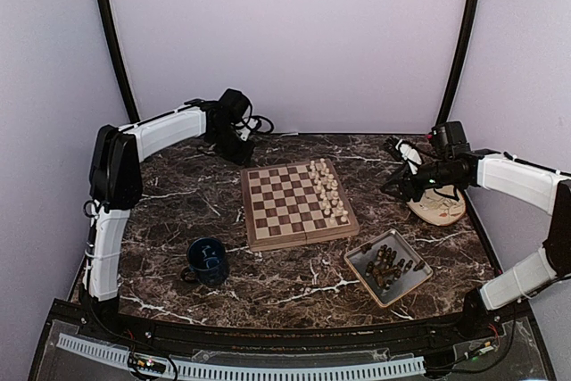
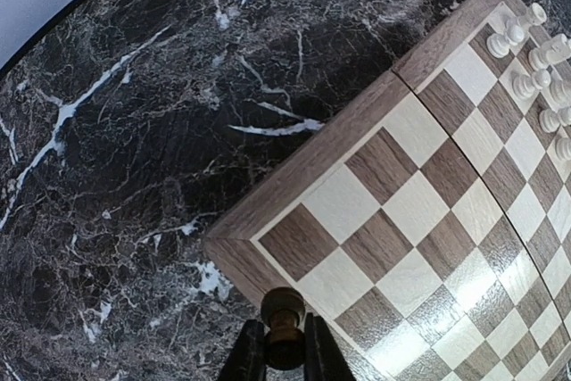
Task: Set up the chess pieces on the board
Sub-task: Place the rook at h8.
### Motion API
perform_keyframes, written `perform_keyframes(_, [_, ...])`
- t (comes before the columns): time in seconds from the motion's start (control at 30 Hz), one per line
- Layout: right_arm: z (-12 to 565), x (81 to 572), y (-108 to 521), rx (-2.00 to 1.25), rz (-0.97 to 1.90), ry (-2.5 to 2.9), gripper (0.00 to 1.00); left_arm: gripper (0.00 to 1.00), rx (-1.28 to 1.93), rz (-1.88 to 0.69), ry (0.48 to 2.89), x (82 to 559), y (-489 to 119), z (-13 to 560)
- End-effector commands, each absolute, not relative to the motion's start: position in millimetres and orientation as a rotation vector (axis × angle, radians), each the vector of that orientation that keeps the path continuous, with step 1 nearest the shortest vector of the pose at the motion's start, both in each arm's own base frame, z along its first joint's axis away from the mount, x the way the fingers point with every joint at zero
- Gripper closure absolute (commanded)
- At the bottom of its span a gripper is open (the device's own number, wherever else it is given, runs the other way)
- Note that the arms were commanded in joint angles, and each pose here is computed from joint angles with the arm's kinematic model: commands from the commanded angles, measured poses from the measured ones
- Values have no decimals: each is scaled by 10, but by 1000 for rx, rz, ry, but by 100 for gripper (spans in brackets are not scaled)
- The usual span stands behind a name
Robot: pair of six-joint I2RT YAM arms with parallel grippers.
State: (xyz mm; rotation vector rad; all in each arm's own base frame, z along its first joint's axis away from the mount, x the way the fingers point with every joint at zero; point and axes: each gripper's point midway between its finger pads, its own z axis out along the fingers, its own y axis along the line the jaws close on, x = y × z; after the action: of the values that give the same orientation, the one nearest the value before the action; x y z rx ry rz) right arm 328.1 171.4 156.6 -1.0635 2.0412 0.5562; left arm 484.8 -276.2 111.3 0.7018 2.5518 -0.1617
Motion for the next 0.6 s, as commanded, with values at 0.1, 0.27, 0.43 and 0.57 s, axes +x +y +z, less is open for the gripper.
perform_keyframes(0.1, [1599, 3337, 1730, -1076, 538, 2021, 59, 98, 654, -192, 2488, 5034, -2822, 1228])
perform_keyframes(0.27, [1592, 3335, 1725, -1077, 536, 2024, 59, 98, 673, -221, 2503, 5038, -2880, 1103])
perform_keyframes(0.43, [1581, 3333, 1724, -1079, 535, 2026, 59, 98, 685, -226, 2524, 5026, -2892, 984])
perform_keyframes(0.57, [1576, 3338, 1724, -1081, 534, 2026, 59, 98, 686, -220, 2541, 5021, -2882, 902])
